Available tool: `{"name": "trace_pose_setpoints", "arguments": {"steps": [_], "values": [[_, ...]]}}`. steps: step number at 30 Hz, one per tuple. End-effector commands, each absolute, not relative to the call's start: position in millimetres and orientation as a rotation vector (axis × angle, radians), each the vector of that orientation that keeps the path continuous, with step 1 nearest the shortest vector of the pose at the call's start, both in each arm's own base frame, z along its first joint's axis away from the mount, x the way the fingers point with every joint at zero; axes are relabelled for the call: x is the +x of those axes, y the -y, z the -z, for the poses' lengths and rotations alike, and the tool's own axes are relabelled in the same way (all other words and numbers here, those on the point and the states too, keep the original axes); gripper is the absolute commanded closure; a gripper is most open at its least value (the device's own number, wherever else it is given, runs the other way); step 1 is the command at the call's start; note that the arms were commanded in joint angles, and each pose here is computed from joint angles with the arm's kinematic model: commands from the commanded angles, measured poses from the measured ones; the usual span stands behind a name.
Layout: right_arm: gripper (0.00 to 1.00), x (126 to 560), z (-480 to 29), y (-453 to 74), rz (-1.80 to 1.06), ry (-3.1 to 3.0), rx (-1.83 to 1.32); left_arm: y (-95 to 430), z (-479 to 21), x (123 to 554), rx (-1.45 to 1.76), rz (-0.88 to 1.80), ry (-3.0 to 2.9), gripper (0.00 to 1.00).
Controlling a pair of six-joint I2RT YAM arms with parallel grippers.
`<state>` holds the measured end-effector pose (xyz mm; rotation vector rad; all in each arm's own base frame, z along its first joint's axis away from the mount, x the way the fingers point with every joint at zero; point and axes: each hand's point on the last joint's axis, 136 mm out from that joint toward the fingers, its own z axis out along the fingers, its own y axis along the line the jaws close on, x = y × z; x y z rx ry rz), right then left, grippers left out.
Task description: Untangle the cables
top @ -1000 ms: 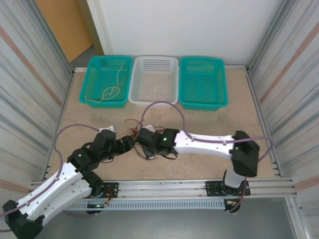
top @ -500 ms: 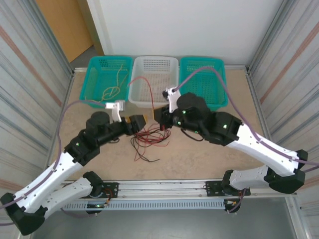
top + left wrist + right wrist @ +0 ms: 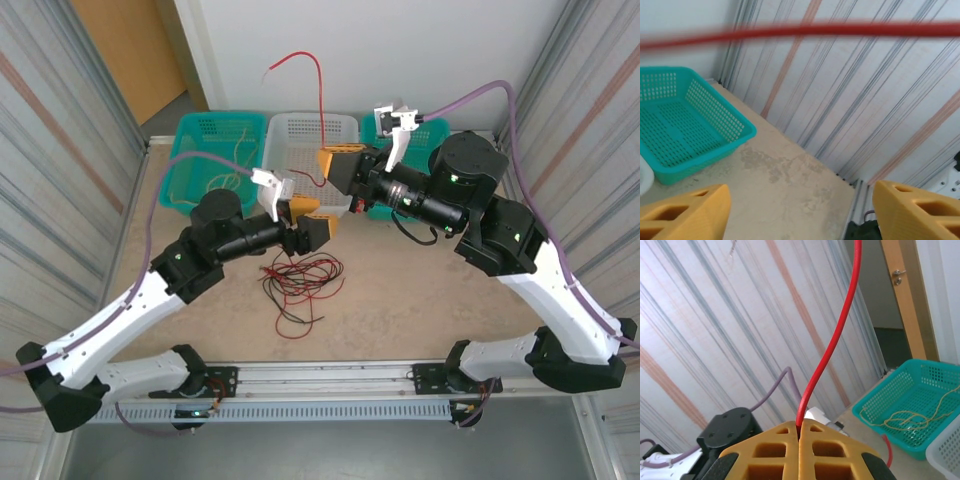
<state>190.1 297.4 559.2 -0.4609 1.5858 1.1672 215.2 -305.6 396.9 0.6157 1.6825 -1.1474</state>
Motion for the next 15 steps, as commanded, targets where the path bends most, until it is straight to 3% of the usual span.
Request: {"name": "trace_pose_setpoints", "arguments": {"steps": [1, 5, 8, 15], "values": [[1.00, 182, -576, -283, -1.229, -1.523, -0.434, 308, -416, 210, 0.672, 1.134, -1.607, 0.36], [1.00, 185, -565, -270, -1.226, -1.531, -0.402, 306, -401, 198, 0.676, 1.142, -1.621, 0.37], [1.00, 191, -554, -261, -1.202, -1.538, -0.372, 290, -385, 198, 0.602, 1.096, -1.660, 0.32], [1.00, 244, -536, -223, -1.052, -1.621, -0.209, 250, -290, 215, 0.440, 0.802, -2.057, 0.29]]}}
